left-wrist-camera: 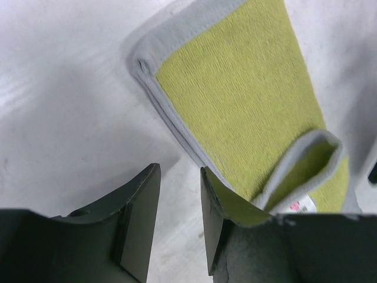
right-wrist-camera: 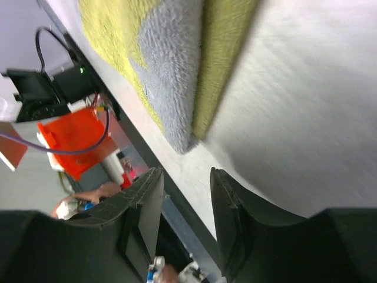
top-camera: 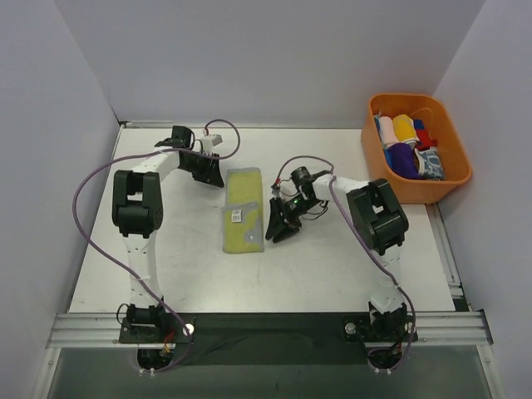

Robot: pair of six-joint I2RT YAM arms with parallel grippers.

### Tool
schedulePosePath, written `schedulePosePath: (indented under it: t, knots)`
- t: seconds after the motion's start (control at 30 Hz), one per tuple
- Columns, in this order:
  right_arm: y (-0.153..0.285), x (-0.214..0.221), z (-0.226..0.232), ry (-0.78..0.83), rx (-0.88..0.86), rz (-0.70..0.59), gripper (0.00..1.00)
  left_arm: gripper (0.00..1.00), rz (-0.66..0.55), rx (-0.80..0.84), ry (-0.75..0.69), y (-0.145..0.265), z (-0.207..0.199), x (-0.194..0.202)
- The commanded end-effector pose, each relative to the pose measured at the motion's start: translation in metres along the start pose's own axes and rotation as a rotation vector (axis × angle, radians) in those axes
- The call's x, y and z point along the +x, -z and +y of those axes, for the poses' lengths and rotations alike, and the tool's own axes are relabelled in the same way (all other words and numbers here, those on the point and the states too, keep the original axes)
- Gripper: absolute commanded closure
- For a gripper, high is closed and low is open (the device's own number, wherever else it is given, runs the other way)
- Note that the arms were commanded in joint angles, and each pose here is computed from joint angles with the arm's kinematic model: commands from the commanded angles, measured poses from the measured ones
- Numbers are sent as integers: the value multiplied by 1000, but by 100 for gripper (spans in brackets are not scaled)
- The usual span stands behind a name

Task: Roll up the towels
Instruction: Fold the towel

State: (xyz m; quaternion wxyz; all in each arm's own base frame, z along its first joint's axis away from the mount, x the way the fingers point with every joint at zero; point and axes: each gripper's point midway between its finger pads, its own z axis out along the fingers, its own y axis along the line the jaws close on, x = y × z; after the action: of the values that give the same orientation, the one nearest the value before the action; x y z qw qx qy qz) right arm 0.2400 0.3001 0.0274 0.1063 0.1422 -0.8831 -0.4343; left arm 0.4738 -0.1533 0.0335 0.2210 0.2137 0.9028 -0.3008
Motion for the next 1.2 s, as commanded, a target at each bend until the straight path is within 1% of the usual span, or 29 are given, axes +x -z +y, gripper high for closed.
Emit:
schedulePosePath:
  t: [0.0,0.07,0.1,0.13,0.17,0.27,0.33,0.37,0.4,0.43,0.47,0.63,0.73,0.9,1.0,1.17]
  knots:
    - [74,-52,4,41,64,-233,61,56,-96,54,-50,50,-27,-23]
    - [89,-73,7,61,93,-294,61,55,-112,57,-60,60,-34,-21]
    - [99,-90,16,102,105,-336,61,55,-136,61,-84,72,-43,-24]
    - [100,-100,16,114,126,-353,61,54,-125,66,-95,69,-46,-13]
    - [101,-107,19,122,130,-364,61,53,-125,64,-105,70,-48,-10]
    - [99,-131,24,145,140,-388,61,53,-151,70,-122,70,-53,-14]
    - [95,-143,27,156,140,-399,62,55,-155,112,-71,60,-55,-19]
    - [93,-146,28,166,144,-403,61,56,-170,127,-62,59,-57,-28]
    - [89,-149,26,165,143,-398,61,58,-174,150,-39,50,-54,-30]
    - [87,-151,29,174,138,-402,61,59,-176,175,12,46,-57,-32]
    - [83,-152,31,176,126,-398,61,60,-182,215,25,42,-62,-34]
    - [63,-158,32,185,119,-376,61,66,-159,271,105,15,-61,-33]
    - [51,-155,27,182,132,-353,58,66,-154,272,130,3,-58,-32]
    - [37,-154,19,182,162,-335,57,67,-108,221,176,-17,-43,-18]
    - [32,-154,13,183,188,-330,57,67,-91,197,179,-21,-37,-12]
    - [31,-154,13,183,172,-320,57,67,-74,184,198,-24,-34,-7]
